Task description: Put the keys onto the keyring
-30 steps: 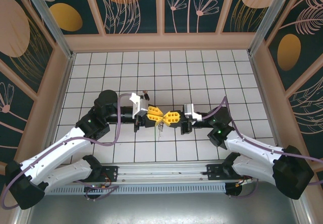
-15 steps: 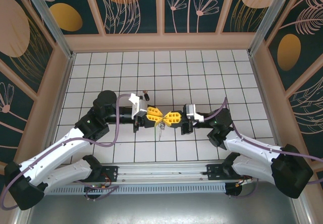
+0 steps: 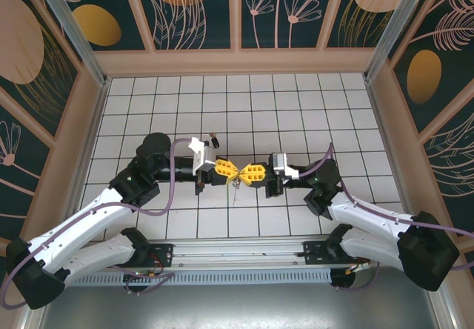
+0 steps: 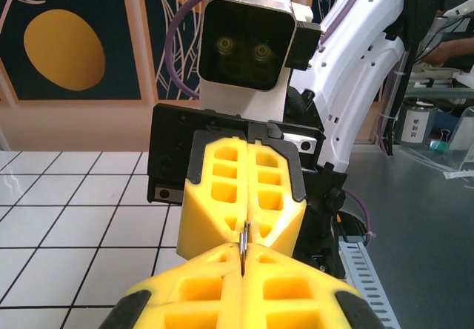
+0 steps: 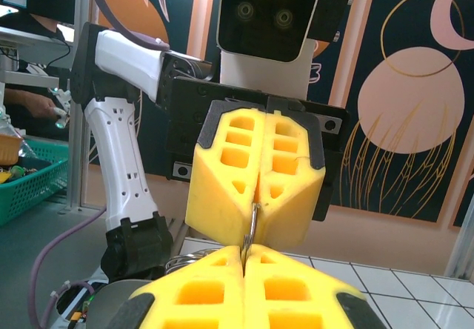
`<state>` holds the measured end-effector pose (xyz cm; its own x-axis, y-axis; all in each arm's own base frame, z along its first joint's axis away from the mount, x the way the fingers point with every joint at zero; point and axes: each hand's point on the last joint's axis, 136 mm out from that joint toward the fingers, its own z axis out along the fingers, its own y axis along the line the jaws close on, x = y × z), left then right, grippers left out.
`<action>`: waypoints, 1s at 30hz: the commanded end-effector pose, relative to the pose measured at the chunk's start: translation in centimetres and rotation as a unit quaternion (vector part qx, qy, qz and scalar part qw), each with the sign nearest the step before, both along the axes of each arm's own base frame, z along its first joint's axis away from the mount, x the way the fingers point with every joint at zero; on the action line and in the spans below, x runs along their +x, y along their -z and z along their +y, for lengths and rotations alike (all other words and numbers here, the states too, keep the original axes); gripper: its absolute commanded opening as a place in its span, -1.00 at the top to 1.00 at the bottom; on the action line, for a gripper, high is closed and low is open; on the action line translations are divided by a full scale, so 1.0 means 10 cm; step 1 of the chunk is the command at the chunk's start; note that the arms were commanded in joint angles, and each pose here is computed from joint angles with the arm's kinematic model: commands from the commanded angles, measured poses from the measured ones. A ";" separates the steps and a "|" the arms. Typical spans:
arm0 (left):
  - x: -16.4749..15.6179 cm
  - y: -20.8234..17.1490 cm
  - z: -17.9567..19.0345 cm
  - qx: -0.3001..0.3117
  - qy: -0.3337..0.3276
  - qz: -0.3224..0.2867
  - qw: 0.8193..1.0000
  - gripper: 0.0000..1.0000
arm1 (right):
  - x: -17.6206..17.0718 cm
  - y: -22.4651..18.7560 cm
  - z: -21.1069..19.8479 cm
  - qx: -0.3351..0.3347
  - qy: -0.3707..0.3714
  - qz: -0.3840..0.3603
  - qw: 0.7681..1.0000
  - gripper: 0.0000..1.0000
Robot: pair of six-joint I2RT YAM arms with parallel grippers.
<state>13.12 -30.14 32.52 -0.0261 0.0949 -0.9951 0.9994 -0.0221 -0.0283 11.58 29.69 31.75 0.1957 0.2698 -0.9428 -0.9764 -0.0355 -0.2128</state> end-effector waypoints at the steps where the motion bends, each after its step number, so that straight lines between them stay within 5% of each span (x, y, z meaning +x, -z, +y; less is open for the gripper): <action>1: 0.05 -0.01 0.01 0.005 -0.022 -0.004 1.000 1.00 | -0.05 -0.17 0.00 0.018 -0.002 -0.030 0.999 1.00; 5: 0.32 0.09 0.06 0.029 -0.103 -0.001 0.994 1.00 | 0.14 -0.16 -0.01 0.009 0.050 0.004 0.999 0.32; 10: 0.59 0.25 0.10 0.055 -0.176 0.025 0.982 1.00 | 0.45 -0.04 -0.05 -0.029 0.135 0.062 0.988 0.03; 18: 0.94 0.39 0.31 0.072 -0.292 0.048 0.953 1.00 | 1.10 0.17 -0.28 -0.080 0.264 0.203 0.939 -0.31; 24: 1.08 0.51 0.56 0.077 -0.355 0.073 0.929 1.00 | 1.71 0.49 -0.51 -0.113 0.355 0.327 0.869 -0.44; 30: 1.14 0.55 0.84 0.027 -0.429 0.121 0.895 1.00 | 2.17 1.03 -0.34 -0.215 0.388 0.407 0.799 -0.42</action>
<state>23.90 -23.31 26.28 -0.3077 0.1094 -0.9452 0.6978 0.7013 -0.1460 32.09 26.31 24.14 -0.4537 0.0137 -0.8910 -0.6384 0.6927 0.3357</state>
